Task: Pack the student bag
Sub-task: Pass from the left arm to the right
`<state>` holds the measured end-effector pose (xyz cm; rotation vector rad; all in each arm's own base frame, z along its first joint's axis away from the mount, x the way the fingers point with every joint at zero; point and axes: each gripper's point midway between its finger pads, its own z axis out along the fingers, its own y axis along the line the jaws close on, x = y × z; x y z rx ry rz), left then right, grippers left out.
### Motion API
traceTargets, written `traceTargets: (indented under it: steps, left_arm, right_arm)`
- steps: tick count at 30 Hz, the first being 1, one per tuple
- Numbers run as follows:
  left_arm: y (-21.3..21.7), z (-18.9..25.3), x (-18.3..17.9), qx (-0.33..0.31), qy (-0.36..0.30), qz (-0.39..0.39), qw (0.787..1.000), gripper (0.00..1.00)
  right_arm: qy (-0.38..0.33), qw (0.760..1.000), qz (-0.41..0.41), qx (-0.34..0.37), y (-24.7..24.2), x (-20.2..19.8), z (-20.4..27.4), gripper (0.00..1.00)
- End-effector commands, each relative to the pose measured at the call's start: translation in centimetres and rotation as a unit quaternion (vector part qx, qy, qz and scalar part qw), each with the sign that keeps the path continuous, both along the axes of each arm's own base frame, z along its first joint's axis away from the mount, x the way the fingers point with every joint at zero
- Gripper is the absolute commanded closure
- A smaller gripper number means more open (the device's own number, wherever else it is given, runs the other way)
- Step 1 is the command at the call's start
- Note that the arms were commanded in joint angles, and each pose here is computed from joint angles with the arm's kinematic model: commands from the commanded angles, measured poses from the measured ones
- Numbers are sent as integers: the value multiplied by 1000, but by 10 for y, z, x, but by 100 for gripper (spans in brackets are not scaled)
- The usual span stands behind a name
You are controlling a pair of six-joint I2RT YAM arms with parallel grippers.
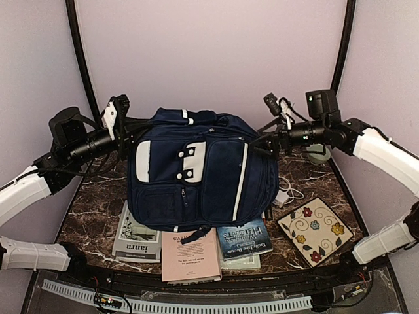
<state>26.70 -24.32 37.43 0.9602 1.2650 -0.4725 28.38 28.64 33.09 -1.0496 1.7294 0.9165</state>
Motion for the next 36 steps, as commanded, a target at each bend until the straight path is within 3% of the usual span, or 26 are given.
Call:
traceTargets:
  steps: [1, 9, 15, 20, 28, 31, 33, 34, 36]
  left_arm:
    - [1, 22, -6, -35, -46, -3, 998, 100]
    - [0, 21, -13, -32, -54, -16, 998, 100]
    - [2, 21, -16, -29, -61, -16, 998, 100]
    - [2, 17, -19, -26, -63, -20, 997, 100]
    - [2, 18, -20, -27, -66, -24, 997, 100]
    - [3, 17, -18, -28, -65, -17, 997, 100]
    - [3, 18, -16, -30, -66, -13, 997, 100]
    - [3, 18, -16, -32, -66, -13, 997, 100]
    - [2, 20, -16, -37, -65, -16, 997, 100]
  right_arm:
    - [46, 998, -28, -27, -7, 0, -51, 0]
    - [58, 994, -69, -61, -6, 25, -83, 3]
    - [-3, 995, -91, -40, -22, 37, -52, 0]
    - [23, 998, -63, -19, -27, 43, -48, 0]
    - [110, 989, 91, 36, 10, 23, -60, 0]
    - [117, 987, 105, 42, 14, 21, -62, 3]
    - [122, 986, 109, 43, 16, 21, -63, 12]
    - [126, 984, 117, 46, 17, 19, -62, 22]
    - [132, 982, 128, 51, 21, 17, -60, 52]
